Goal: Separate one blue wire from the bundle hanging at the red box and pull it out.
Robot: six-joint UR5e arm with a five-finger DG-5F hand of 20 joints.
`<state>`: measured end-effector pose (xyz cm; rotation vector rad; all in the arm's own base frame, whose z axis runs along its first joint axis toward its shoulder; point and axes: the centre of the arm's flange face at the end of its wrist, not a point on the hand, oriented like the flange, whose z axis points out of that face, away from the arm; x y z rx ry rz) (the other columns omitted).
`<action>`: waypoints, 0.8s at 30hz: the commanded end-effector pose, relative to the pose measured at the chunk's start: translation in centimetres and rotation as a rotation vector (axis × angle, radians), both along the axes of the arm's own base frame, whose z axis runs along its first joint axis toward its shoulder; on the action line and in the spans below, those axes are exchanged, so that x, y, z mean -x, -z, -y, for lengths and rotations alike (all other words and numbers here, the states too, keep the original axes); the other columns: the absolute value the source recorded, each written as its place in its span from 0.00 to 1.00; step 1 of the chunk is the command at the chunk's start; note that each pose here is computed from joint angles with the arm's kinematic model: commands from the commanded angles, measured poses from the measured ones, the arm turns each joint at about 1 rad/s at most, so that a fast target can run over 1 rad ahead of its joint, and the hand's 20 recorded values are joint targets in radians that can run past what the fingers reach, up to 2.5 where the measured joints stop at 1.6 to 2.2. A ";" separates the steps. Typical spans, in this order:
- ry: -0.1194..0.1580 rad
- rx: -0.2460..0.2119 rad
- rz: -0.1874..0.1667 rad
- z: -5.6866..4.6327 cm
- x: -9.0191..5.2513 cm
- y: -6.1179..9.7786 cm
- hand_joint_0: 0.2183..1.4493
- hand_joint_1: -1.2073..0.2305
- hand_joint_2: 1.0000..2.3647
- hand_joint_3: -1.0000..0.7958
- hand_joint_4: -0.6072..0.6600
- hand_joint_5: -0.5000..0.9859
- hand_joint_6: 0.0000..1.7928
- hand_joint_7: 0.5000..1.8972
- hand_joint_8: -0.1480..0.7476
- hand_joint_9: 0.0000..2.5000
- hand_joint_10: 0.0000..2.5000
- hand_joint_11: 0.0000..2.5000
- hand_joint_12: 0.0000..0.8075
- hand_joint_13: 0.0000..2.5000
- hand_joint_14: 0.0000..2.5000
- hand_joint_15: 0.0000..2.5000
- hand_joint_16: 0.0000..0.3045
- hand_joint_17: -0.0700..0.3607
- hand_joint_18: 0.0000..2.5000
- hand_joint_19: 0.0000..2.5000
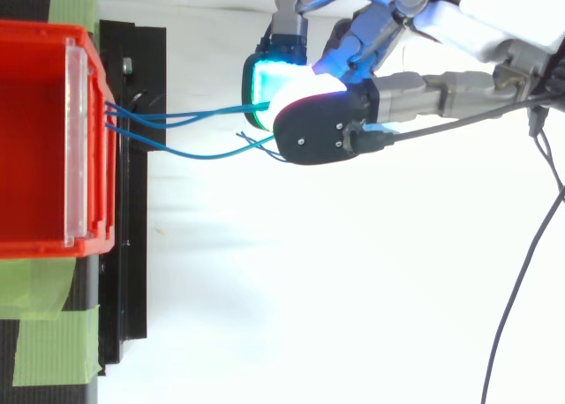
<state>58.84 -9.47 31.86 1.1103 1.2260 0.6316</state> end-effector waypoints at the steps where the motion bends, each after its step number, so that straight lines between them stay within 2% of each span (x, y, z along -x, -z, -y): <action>1: 0.000 0.000 -0.001 0.0 0.0 0.0 0.32 0.37 0.02 0.43 0.63 0.19 0.48 0.43 0.59 0.46 0.01 0.49 0.41 0.56 0.08 0.67 0.17 0.43 0.32 0.34; 2: 0.000 0.000 0.001 0.0 0.0 -0.1 0.32 0.38 0.02 0.47 0.61 0.19 0.49 0.42 0.59 0.47 0.01 0.49 0.40 0.56 0.08 0.67 0.17 0.43 0.31 0.34; 5: 0.000 0.000 0.001 0.0 0.0 0.0 0.32 0.39 0.02 0.52 0.60 0.19 0.49 0.42 0.60 0.46 0.01 0.49 0.40 0.56 0.09 0.66 0.17 0.43 0.31 0.34; 13: 0.000 0.000 -0.001 0.0 0.0 0.0 0.34 0.33 0.02 0.56 0.63 0.18 0.48 0.43 0.57 0.43 0.01 0.48 0.40 0.54 0.07 0.68 0.17 0.44 0.30 0.35; 24: -0.002 0.000 0.001 0.0 0.0 0.0 0.38 0.23 0.02 0.47 0.61 0.17 0.48 0.42 0.54 0.38 0.01 0.47 0.40 0.52 0.02 0.70 0.17 0.43 0.27 0.33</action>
